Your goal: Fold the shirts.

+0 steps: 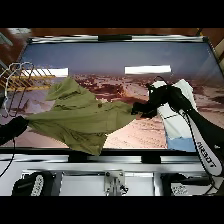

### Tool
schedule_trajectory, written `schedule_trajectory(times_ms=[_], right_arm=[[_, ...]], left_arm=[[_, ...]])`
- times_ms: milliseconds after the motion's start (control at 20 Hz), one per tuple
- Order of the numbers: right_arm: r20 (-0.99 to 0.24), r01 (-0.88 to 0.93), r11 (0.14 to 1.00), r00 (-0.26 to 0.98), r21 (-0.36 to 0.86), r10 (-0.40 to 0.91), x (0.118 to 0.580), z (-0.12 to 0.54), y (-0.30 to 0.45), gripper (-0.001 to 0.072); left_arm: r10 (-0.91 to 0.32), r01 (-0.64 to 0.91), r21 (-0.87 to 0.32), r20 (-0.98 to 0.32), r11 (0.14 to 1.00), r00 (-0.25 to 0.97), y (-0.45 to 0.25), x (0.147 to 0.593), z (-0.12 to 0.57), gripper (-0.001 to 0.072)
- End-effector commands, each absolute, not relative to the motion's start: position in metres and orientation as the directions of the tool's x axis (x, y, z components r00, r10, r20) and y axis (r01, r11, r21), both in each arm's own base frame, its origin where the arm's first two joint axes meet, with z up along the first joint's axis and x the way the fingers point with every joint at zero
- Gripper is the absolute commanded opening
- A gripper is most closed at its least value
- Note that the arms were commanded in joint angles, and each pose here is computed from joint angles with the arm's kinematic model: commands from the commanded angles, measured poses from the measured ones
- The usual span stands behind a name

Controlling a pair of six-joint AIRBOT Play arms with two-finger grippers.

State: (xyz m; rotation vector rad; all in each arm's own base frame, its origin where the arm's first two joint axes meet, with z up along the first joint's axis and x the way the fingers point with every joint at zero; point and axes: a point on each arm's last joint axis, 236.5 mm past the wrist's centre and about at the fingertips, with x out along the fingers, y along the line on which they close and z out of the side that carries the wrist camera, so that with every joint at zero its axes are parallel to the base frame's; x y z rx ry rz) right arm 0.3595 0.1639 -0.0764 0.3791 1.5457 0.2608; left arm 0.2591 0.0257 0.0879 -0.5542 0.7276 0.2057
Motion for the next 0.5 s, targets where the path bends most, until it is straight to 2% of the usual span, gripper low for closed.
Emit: schedule_trajectory(times_ms=[0, 250, 300, 400, 450], right_arm=[[-0.920, 0.123, 0.914, -0.025, 0.386, 0.392, 0.355, -0.094, 0.167, 0.0653], [-0.901, 0.168, 0.888, -0.002, 0.428, 0.434, 0.362, -0.095, 0.180, 0.0633], [-0.900, 0.157, 0.889, 0.001, 0.430, 0.435, 0.362, -0.095, 0.183, 0.0518], [-0.911, 0.106, 0.905, 0.006, 0.412, 0.413, 0.360, -0.097, 0.191, 0.0133], [-0.908, 0.096, 0.903, 0.021, 0.419, 0.419, 0.363, -0.096, 0.196, 0.0076]], left_arm=[[-0.001, -0.358, -0.405, -0.662, 0.841, 0.749, 0.028, 0.261, 0.098, 0.0035], [-0.026, -0.327, -0.470, -0.601, 0.820, 0.799, 0.022, 0.272, 0.113, 0.0035], [-0.019, -0.313, -0.484, -0.566, 0.817, 0.824, 0.023, 0.278, 0.121, 0.0035], [-0.003, -0.273, -0.477, -0.501, 0.835, 0.866, 0.027, 0.288, 0.136, 0.0035], [-0.001, -0.265, -0.485, -0.481, 0.834, 0.876, 0.028, 0.291, 0.141, 0.0034]])
